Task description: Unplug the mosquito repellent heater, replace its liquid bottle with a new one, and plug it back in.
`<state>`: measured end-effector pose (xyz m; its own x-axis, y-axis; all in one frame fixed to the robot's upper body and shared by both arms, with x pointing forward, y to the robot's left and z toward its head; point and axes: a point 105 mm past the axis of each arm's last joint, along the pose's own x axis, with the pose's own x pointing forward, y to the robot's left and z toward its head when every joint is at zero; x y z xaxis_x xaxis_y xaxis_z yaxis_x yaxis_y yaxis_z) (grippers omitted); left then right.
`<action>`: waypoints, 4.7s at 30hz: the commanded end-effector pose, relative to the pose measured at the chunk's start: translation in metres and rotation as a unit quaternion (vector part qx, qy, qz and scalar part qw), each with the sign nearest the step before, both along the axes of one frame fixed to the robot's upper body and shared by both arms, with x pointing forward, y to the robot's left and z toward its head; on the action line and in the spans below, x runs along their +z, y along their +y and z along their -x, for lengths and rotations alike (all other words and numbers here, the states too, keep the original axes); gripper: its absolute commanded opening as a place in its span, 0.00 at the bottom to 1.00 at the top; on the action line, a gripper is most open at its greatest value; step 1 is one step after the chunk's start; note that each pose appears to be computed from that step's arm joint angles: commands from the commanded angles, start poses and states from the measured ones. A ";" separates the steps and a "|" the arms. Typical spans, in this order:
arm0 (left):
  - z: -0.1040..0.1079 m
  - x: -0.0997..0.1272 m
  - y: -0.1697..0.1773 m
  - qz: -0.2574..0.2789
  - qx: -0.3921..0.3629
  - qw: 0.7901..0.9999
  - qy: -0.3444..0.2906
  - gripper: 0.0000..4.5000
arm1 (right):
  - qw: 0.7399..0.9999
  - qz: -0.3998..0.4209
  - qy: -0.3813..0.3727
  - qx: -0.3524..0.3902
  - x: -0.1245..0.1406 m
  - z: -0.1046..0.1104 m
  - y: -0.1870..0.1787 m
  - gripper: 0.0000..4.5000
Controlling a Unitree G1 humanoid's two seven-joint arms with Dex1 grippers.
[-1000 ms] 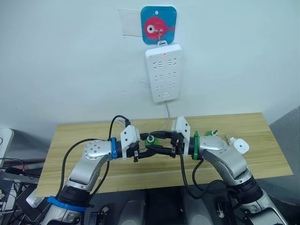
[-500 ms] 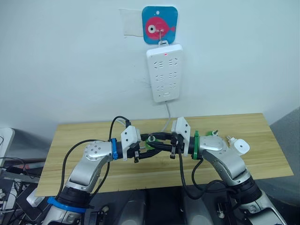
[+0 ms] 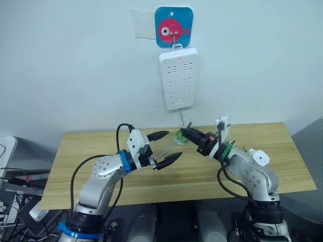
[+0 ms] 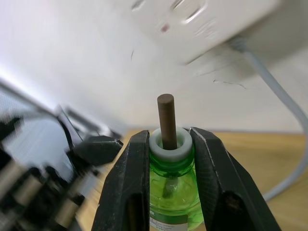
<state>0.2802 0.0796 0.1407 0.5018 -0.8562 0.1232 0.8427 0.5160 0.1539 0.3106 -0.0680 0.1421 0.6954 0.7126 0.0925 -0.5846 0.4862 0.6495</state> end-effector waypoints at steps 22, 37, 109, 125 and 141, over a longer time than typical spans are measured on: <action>-0.013 0.015 -0.024 0.041 0.068 0.993 -0.087 1.00 | 0.982 -0.148 0.113 -0.001 0.035 0.015 0.003 0.19; -0.015 0.021 -0.027 0.063 0.062 0.992 -0.095 1.00 | 0.980 -0.161 0.111 0.016 0.041 0.018 0.007 0.19; 0.005 0.005 -0.004 -0.003 0.003 0.997 -0.075 0.50 | 0.791 0.595 0.139 0.029 -0.083 -0.018 -0.250 0.99; 0.008 0.004 -0.003 -0.010 -0.003 0.997 -0.071 0.50 | 0.790 0.595 0.148 0.038 -0.092 -0.020 -0.253 0.95; 0.027 0.001 -0.002 -0.019 -0.055 0.996 -0.066 0.50 | 0.897 0.376 0.192 0.133 -0.042 0.014 -0.219 0.66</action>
